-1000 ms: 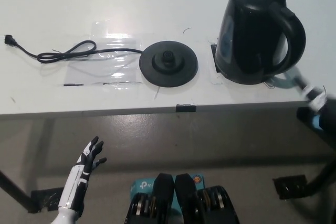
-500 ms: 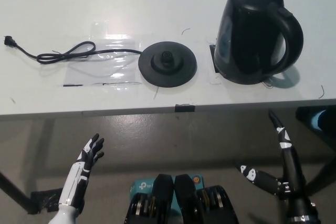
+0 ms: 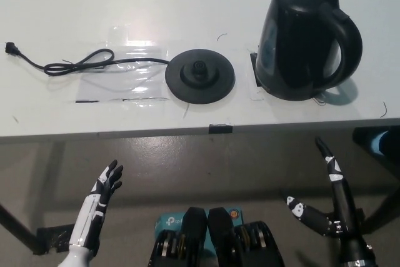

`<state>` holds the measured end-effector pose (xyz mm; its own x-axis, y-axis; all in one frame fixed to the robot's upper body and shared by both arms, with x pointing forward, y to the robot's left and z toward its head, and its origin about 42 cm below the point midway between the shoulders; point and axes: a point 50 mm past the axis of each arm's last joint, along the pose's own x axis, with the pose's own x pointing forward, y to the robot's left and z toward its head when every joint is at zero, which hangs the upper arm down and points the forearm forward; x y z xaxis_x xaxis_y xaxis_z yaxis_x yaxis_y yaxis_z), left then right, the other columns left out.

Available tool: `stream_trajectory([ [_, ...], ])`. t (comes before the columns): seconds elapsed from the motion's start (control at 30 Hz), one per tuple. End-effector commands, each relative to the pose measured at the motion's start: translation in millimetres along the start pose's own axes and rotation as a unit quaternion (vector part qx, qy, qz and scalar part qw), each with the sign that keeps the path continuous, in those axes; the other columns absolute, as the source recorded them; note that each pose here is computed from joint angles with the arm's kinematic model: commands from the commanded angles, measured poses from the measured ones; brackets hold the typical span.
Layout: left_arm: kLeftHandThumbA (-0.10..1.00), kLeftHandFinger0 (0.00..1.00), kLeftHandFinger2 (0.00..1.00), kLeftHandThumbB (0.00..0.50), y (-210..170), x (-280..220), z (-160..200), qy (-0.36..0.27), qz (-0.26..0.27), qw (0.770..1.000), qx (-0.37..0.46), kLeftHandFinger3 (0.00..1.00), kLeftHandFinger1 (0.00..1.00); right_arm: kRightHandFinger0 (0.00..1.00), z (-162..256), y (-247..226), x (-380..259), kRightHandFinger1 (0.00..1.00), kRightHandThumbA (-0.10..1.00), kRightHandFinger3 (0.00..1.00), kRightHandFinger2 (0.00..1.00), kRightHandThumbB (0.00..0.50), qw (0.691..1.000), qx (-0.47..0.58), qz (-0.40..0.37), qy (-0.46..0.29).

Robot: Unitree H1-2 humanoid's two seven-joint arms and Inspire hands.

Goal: Use the right hand to grab the handle of the kettle from the base and place it on the right side

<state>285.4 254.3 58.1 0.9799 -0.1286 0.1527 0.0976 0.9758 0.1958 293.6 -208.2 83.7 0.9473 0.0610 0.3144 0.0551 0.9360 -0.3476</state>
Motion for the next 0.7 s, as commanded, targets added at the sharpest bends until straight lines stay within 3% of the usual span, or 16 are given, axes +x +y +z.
stream_trajectory([
  [0.0,1.0,1.0,1.0,0.5,4.8,-3.8,6.7,-0.027,0.011,0.999,0.014,1.0,1.0,1.0,6.8,-0.2,-1.3,1.0,0.8,1.0,1.0,0.223,0.999,0.021,0.005,-0.028],
  [0.67,1.0,1.0,1.0,0.5,5.2,2.8,9.4,-0.03,0.007,0.999,0.021,1.0,1.0,1.0,9.0,-4.4,5.4,1.0,0.78,1.0,1.0,0.201,0.999,0.024,-0.008,-0.034],
])
